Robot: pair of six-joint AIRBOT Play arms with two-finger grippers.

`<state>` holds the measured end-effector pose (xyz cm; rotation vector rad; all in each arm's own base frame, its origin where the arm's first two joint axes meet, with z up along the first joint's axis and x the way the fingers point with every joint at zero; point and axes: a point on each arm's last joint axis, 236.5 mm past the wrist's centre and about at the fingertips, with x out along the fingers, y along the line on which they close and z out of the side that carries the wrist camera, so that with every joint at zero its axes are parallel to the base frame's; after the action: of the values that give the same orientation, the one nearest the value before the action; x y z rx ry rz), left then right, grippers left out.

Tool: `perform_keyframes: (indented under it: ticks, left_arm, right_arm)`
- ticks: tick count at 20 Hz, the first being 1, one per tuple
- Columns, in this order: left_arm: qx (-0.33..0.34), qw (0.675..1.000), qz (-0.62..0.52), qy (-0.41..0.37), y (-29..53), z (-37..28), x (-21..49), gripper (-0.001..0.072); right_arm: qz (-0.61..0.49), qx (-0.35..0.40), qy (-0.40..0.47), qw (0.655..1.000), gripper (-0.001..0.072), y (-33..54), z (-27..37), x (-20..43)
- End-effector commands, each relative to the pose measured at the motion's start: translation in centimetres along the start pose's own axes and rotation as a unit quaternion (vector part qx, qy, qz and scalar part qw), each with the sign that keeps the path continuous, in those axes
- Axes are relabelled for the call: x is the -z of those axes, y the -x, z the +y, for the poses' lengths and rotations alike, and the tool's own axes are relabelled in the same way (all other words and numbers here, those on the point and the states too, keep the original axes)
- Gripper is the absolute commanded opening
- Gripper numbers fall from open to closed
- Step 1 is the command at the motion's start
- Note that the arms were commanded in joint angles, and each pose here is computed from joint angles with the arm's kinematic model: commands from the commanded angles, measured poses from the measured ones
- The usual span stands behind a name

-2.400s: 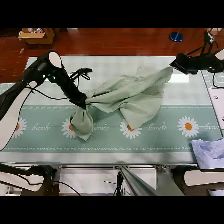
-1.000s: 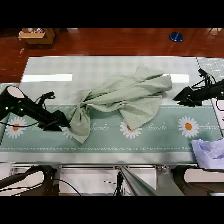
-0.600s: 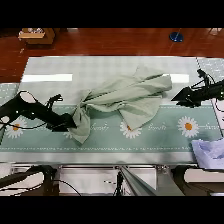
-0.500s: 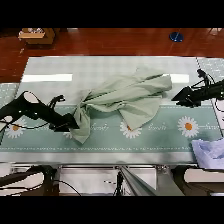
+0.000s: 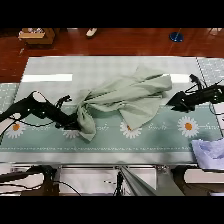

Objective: Fold the shirts.

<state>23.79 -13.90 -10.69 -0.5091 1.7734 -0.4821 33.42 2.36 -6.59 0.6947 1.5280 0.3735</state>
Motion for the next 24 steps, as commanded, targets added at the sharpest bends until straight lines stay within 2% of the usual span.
perform_keyframes:
  ticks: [1,6,8,9,11,12,15,18,20,24]
  left_arm:
    - [0.016,1.000,-0.006,-0.020,1.2,-1.6,-0.2,0.0025]
    - [0.015,0.999,-0.030,-0.040,2.7,-2.7,-1.3,0.0025]
    - [0.014,0.998,-0.043,-0.049,3.5,-3.2,-2.1,0.0025]
    - [0.014,0.997,-0.049,-0.054,3.9,-3.5,-2.5,0.0025]
    - [0.013,0.995,-0.068,-0.065,5.1,-4.1,-3.7,0.0025]
    - [0.013,0.994,-0.081,-0.070,6.0,-4.4,-4.4,0.0025]
    - [0.012,0.985,-0.145,-0.097,11.4,-6.1,-7.1,0.0025]
    - [0.003,0.953,-0.264,-0.149,21.1,-9.6,-9.3,0.0025]
    - [0.010,0.914,-0.357,-0.194,28.7,-13.9,-8.8,0.0024]
    - [-0.020,0.807,-0.513,-0.291,41.7,-22.2,-2.8,0.0024]
  right_arm:
    - [0.008,0.007,-0.004,1.000,0.0542,-3.2,0.0,1.1]
    - [0.001,0.025,-0.003,1.000,0.0538,-7.2,2.1,1.3]
    - [0.005,0.038,-0.013,0.999,0.0511,-8.8,2.6,1.9]
    - [-0.001,0.043,-0.017,0.999,0.0434,-9.4,2.9,1.8]
    - [-0.015,0.040,-0.015,0.999,0.0130,-10.0,3.8,1.3]
    - [-0.020,0.030,-0.020,0.999,0.0020,-9.9,4.3,1.1]
    - [-0.079,-0.003,0.003,0.997,0.0019,-6.1,6.8,-1.0]
    - [-0.198,-0.049,0.085,0.975,0.0018,4.0,13.2,-3.7]
    - [-0.299,-0.068,0.150,0.940,0.0018,12.9,18.5,-4.2]
    - [-0.494,-0.057,0.252,0.830,0.0018,30.6,28.1,-0.3]
